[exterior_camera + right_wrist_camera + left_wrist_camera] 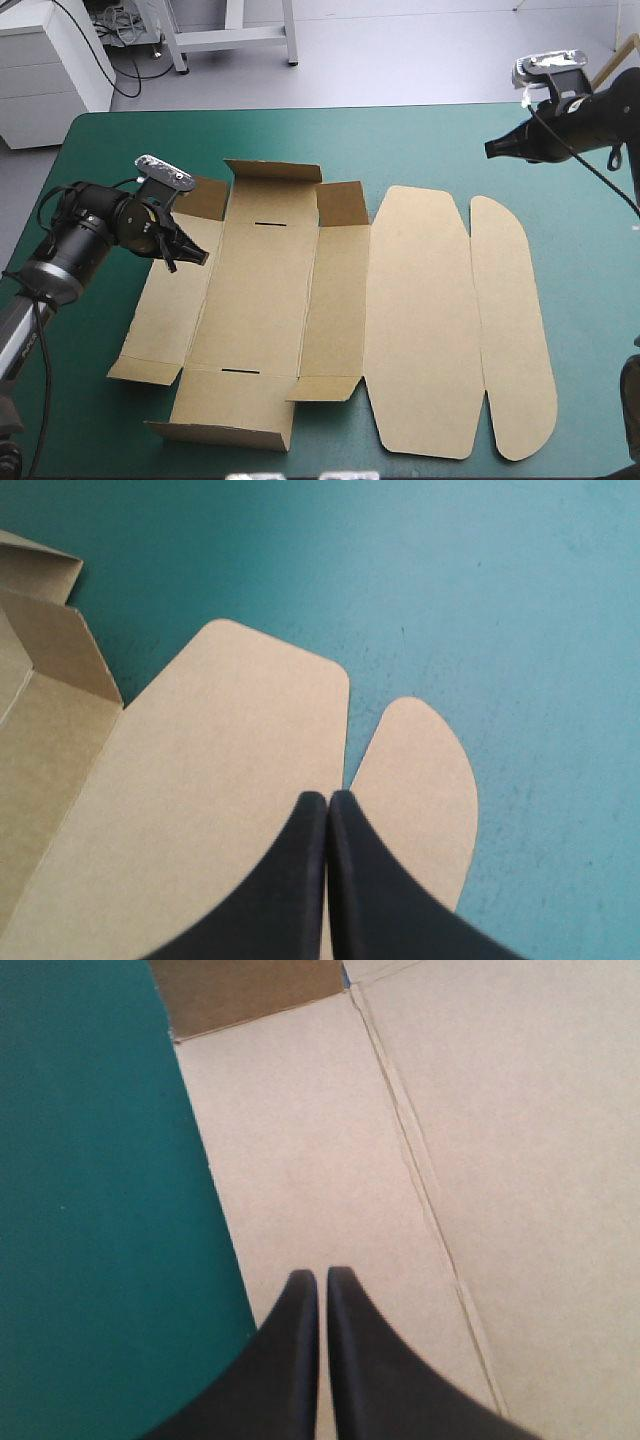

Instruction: Fold the box

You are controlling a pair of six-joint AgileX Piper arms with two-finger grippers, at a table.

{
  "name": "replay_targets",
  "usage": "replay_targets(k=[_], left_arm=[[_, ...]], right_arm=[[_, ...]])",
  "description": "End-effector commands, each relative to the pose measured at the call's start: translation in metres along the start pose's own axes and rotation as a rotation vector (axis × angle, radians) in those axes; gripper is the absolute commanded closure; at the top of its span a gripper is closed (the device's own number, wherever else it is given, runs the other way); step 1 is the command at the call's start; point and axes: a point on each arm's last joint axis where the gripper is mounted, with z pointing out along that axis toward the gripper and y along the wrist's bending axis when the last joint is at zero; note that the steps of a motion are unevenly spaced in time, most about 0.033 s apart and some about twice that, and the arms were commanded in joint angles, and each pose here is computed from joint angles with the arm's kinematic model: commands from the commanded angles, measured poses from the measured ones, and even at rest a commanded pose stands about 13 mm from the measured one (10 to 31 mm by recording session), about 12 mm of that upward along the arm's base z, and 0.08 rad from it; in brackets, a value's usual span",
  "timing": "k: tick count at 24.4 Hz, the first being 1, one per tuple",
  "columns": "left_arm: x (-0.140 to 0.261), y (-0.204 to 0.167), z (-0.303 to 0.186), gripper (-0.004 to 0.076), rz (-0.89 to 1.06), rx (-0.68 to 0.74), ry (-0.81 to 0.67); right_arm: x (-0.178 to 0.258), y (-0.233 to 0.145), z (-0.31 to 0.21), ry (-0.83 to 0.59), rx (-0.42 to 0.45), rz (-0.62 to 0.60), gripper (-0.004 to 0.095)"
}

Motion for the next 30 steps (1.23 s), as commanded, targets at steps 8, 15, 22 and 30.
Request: replay_targets(k=[8, 15, 22, 30], left_arm=[[0.013, 0.056, -0.004, 0.0708, -0.184, 0.263, -0.117], [0.062, 0.113, -0.019, 0.0708, -0.433, 0.389, -0.084], [0.089, 0.142, -0.026, 0.0708, -0.517, 0.328, -0.091], [0.094, 0.147, -0.023, 0.0707, -0.568, 0.247, -0.044]], right_arm=[[0.046, 0.016, -0.024, -0.053, 0.007, -0.01, 0.0927], [0.079, 0.02, -0.01, -0.016, 0.01, 0.008, 0.0927], [0.094, 0.022, -0.014, 0.004, 0.037, -0.023, 0.0927], [0.097, 0.027, -0.029, -0.035, 0.046, -0.031, 0.0927]])
